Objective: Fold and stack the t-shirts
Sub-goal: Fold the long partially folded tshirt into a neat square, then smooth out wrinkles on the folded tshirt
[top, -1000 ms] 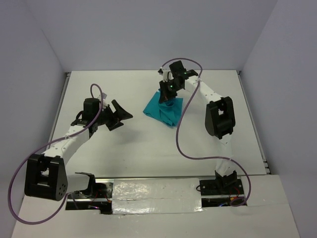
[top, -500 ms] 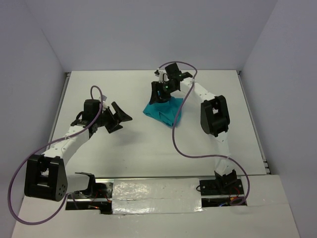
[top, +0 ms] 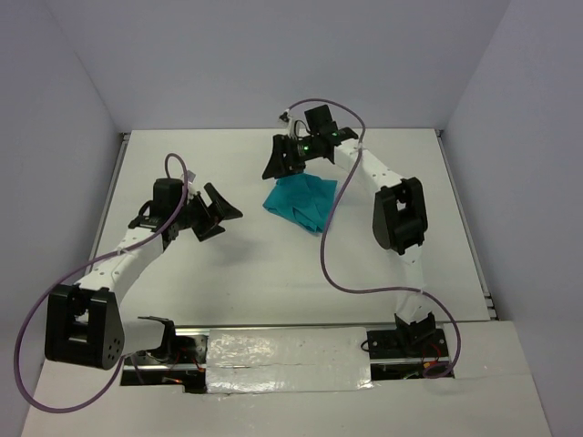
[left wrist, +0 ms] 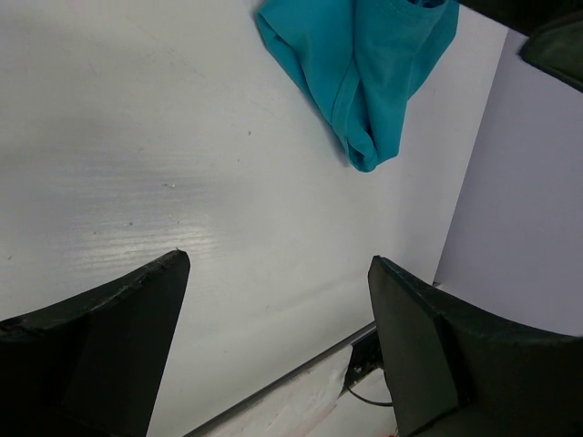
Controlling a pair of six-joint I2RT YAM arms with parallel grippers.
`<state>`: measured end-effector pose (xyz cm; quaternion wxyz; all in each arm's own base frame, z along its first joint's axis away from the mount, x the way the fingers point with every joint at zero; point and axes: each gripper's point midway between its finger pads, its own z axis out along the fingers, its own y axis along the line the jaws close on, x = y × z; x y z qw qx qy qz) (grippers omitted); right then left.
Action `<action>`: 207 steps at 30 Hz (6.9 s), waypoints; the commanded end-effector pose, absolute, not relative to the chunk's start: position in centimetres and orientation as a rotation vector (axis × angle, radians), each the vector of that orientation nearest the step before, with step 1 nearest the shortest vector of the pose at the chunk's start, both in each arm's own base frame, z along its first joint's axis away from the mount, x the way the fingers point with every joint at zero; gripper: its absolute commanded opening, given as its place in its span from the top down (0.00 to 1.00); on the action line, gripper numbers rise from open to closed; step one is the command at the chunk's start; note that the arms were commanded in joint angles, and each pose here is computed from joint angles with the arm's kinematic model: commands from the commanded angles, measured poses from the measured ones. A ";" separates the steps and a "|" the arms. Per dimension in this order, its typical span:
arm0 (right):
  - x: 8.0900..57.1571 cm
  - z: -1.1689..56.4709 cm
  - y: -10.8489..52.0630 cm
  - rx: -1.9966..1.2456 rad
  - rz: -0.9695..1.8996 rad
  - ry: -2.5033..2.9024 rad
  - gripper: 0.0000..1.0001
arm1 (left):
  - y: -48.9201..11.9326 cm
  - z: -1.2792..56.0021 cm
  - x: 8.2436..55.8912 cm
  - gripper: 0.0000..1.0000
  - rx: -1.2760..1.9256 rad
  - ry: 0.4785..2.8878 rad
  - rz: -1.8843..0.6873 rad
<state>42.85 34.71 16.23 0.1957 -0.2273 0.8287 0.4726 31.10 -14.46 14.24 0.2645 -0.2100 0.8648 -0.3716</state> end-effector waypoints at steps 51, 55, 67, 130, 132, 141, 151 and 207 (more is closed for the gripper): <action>39.6 12.1 31.9 -1.118 0.916 2.182 0.76 | -14.2 15.5 31.3 0.07 -0.526 2.293 -1.000; 38.2 11.9 34.1 -1.149 0.950 2.184 0.65 | -14.2 15.2 31.1 0.07 -0.534 2.293 -1.005; 38.5 15.5 35.6 -1.141 1.096 2.105 0.49 | -14.4 15.5 31.3 0.07 -0.517 2.276 -1.023; 31.2 4.6 23.1 -1.551 0.780 2.269 0.53 | -26.9 6.5 48.3 0.46 -0.068 2.560 -0.838; 30.8 4.3 22.9 -1.541 0.768 2.275 0.53 | -27.0 6.4 48.3 0.46 -0.071 2.564 -0.840; 30.3 9.3 24.1 -1.473 0.803 2.107 0.53 | -27.1 5.7 48.2 0.48 -0.094 2.583 -0.849; 35.3 13.1 25.7 -1.240 0.840 2.114 0.63 | -26.5 8.6 48.8 0.47 -0.104 2.513 -0.841; 51.5 0.6 23.6 -0.441 0.547 2.643 0.76 | -30.6 11.9 39.7 0.29 0.078 2.347 -1.222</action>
